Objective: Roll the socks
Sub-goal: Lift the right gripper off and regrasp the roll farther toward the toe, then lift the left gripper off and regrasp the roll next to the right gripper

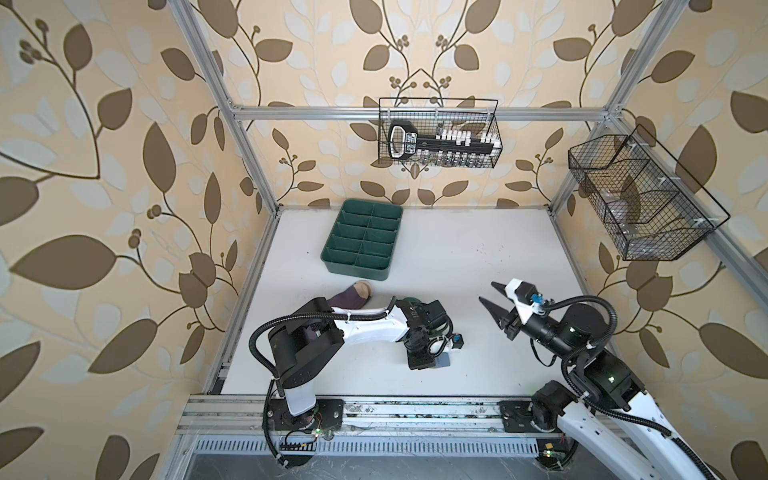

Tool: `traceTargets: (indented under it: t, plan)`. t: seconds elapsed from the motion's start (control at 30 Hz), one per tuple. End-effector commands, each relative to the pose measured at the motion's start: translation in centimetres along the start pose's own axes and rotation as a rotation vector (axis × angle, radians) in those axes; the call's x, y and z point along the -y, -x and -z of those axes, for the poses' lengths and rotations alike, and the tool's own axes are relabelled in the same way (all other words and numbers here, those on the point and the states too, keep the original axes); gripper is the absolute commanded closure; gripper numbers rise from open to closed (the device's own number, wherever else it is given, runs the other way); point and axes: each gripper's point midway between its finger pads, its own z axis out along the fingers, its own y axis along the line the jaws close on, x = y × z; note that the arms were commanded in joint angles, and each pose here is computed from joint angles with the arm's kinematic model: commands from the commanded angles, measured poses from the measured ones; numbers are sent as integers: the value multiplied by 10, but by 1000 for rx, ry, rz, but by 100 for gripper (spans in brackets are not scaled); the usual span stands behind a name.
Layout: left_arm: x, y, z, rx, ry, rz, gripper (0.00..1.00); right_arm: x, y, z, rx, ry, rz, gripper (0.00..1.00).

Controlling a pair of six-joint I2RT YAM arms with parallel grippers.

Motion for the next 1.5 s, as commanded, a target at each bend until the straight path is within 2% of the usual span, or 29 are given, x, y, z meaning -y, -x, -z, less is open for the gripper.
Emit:
traceTargets:
  t: [0.0, 0.1, 0.2, 0.3, 0.5, 0.7, 0.9, 1.0, 1.07, 1.13, 1.17, 1.3, 1.47]
  plan:
    - [-3, -24, -10, -103, -74, 96, 100, -36, -74, -3, -299, 113, 273, 53]
    - [-14, -22, -10, -104, -96, 148, 100, -60, -110, -2, -430, 137, 568, 51]
    - [-18, -20, -11, -107, -111, 170, 100, -87, -125, -4, -444, 155, 787, 50]
    - [-21, -19, -11, -107, -116, 184, 100, -116, -137, -11, -414, 190, 893, 49]
    - [-24, -19, -10, -104, -119, 200, 100, -147, -163, -42, -419, 206, 993, 44]
    - [-24, -19, -8, -93, -119, 197, 100, -144, -181, -77, -463, 166, 929, 44]
    - [-22, -19, -7, -84, -120, 190, 100, -155, -212, -81, -554, 250, 909, 55]
    - [-21, -18, -5, -78, -121, 186, 100, -156, -224, -79, -619, 272, 888, 65]
    - [-21, -18, -5, -75, -119, 183, 100, -157, -232, -76, -662, 299, 892, 78]
    - [-23, -17, -3, -68, -103, 180, 94, -158, -237, -74, -697, 326, 888, 90]
    - [-23, -16, -1, -63, -98, 180, 89, -159, -240, -71, -715, 355, 883, 92]
    - [-18, 0, 29, -8, -83, 151, 72, -162, -236, -60, -769, 442, 807, 95]
    - [-23, 6, 78, 103, 80, 104, 56, -156, -232, -47, -805, 476, 749, 100]
